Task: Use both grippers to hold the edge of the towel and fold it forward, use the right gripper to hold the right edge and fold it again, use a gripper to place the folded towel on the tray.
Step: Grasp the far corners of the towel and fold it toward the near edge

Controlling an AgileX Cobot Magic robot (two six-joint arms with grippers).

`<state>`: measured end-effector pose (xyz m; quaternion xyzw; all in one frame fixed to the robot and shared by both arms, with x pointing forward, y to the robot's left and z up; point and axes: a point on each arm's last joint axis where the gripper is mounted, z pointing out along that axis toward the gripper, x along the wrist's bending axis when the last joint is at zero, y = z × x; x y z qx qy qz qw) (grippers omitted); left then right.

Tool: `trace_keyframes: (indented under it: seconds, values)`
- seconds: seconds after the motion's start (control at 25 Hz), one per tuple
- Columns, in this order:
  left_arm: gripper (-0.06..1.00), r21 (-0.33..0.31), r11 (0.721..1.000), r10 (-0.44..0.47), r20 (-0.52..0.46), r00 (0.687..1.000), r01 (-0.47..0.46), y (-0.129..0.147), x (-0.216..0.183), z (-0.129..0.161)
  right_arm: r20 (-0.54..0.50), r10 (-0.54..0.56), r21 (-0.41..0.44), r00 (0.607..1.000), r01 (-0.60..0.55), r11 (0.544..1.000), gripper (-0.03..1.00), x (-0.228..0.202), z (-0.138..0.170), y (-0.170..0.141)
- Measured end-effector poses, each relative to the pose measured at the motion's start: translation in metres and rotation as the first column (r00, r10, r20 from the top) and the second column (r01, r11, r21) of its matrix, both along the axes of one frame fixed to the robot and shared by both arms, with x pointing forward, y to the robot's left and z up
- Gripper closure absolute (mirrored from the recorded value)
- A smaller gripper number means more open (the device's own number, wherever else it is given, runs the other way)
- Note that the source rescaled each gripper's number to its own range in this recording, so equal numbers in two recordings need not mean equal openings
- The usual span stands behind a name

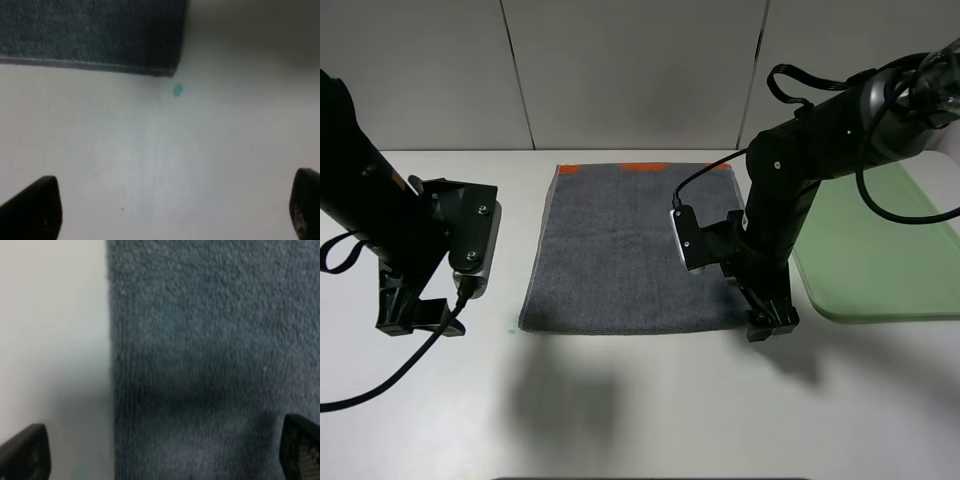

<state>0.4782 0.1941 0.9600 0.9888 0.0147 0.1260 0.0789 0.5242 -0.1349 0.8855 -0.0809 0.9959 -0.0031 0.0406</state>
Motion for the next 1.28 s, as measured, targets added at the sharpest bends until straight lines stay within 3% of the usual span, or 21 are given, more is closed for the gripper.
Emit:
trace_keyframes:
  seconds: [0.56, 1.28]
  values:
    - [0.04, -0.004, 1.000, -0.008, 0.006, 1.000, 0.008, -0.001, 0.001, 0.000, -0.025, -0.004, 0.002, 1.000, 0.004, 1.000, -0.03, 0.001, -0.018, 0.002]
    - [0.06, 0.001, 0.997, -0.075, -0.030, 0.997, 0.075, -0.018, 0.013, -0.044, -0.014, -0.017, 0.023, 1.000, 0.017, 1.000, -0.03, 0.002, -0.018, 0.004]
